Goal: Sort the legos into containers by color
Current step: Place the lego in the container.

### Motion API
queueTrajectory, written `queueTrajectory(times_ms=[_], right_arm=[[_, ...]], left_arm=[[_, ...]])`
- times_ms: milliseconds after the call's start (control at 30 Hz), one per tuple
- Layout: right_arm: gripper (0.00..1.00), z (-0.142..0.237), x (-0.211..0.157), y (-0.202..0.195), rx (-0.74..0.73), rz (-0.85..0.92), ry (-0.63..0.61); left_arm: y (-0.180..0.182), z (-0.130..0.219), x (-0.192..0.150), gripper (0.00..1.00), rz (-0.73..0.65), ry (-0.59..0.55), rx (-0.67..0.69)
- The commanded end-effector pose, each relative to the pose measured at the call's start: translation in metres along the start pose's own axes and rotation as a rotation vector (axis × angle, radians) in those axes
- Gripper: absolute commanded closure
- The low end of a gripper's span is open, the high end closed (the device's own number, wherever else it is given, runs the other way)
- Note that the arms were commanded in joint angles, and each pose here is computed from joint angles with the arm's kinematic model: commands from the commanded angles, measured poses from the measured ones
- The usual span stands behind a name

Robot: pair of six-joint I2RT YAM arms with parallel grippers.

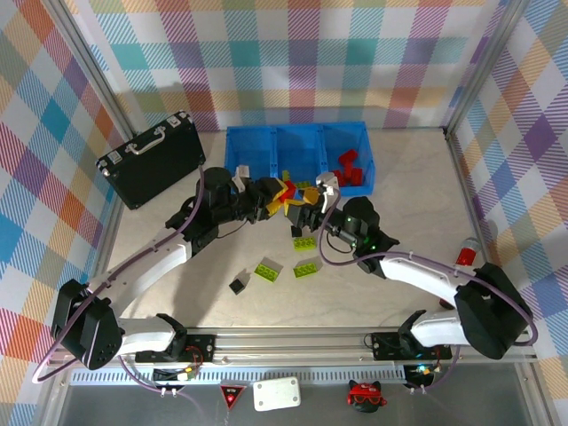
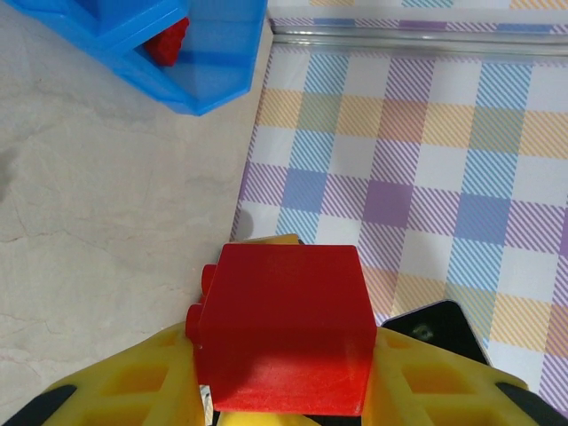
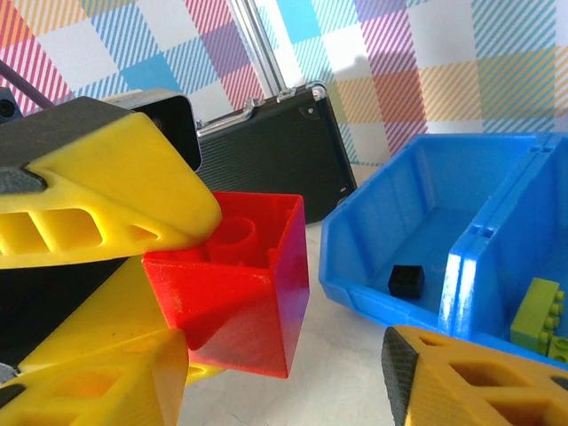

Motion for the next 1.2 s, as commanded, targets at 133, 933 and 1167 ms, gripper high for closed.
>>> queueTrajectory(times_ms=[133,933,1167], right_arm=[[0.43,-0.015,0.026,0.026,0.129,0.003,-0.086],[0.51,-0.027,0.014,0.011,0.039,-0.059,-0.066],[0.58,-0.022,0.015,0.004,-0.025,-0.026,-0.056]], left_arm=[[-0.005,0.006,-0.006,0.61,0.018,0.016,-0.021],[0.001,0.009,-0.004,0.57,0.024,-0.003,-0.011],[0.002,0.015,-0.001,0.34,0.015,-0.026,0.005]])
Point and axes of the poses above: each hand's point on the last joint's axis, 136 mm out from that joint toward the fingers, its own z axis back along the fingers, its own y axis along the line the jaws close on, x = y × z, the point moved 3 cm from there along z, back along the fingers, and after that the axes turned 6 degrees about -z, right-handed, at the moved point
